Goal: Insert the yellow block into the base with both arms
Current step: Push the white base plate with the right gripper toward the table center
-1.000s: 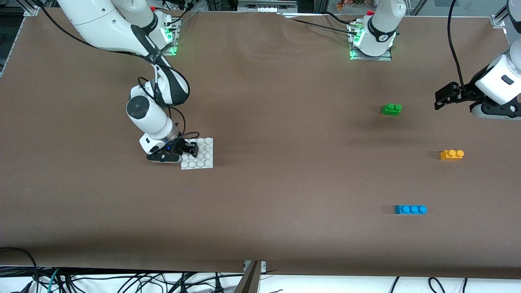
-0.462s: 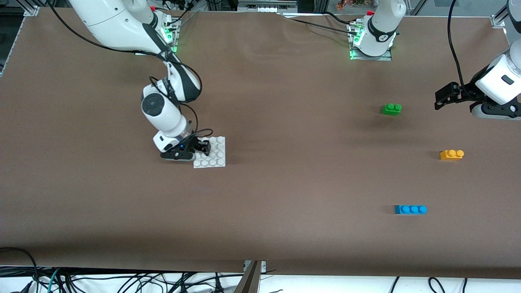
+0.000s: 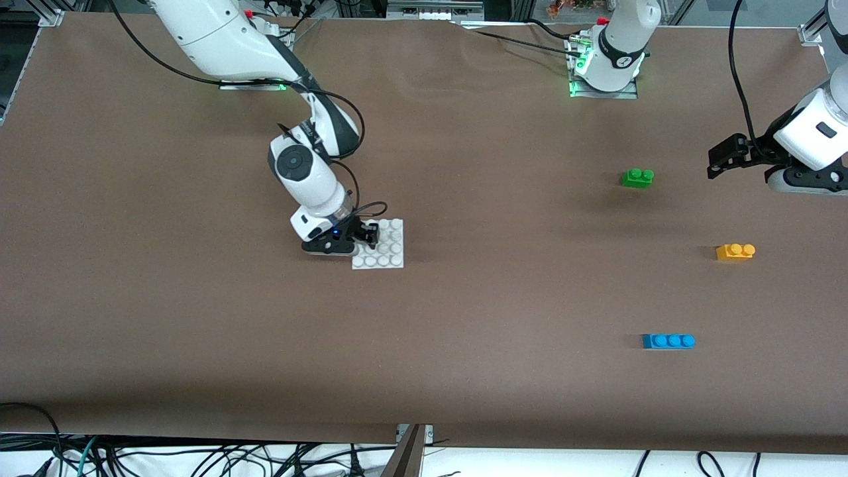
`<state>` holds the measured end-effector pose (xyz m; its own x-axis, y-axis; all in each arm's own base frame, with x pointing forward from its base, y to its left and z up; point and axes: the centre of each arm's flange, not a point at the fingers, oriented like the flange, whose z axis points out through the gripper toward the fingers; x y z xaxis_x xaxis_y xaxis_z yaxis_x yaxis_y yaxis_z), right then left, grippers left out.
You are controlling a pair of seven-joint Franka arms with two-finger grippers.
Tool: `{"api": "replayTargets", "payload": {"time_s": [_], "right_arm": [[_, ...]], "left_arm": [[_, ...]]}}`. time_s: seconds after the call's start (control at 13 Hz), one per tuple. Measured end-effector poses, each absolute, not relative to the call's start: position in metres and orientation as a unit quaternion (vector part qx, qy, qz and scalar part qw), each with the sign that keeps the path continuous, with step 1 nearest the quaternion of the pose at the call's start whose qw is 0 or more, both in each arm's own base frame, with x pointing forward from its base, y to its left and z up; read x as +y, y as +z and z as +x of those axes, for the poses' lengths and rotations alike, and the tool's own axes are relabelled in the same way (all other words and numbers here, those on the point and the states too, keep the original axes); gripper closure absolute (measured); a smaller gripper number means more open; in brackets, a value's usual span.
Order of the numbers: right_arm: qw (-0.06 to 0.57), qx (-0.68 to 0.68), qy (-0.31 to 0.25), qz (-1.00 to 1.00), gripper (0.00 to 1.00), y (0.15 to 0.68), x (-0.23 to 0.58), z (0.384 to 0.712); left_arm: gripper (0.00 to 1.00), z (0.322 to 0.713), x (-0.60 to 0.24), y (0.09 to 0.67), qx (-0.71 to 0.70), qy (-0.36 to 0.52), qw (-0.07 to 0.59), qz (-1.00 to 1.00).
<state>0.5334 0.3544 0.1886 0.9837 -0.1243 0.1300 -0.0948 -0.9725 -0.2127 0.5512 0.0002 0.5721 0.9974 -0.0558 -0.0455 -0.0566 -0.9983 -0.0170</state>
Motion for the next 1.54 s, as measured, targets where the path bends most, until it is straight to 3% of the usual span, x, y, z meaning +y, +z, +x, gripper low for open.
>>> {"api": "replayTargets", "payload": {"time_s": [0.38,0.77,1.54], "right_arm": [[0.1,0.075,-0.099,-0.987,0.45,0.188,0.424,0.523],[0.102,0.101,-0.085,-0.986,0.45,0.189,0.482,0.516],[0.118,0.059,-0.086,-0.987,0.52,0.188,0.555,0.468]], "left_arm": [[0.0,0.551,0.0,0.572,0.028,0.022,0.009,-0.999],[0.0,0.551,-0.001,0.572,0.029,0.022,0.009,-0.999],[0.0,0.551,-0.005,0.572,0.033,0.022,0.009,-0.999]]}}
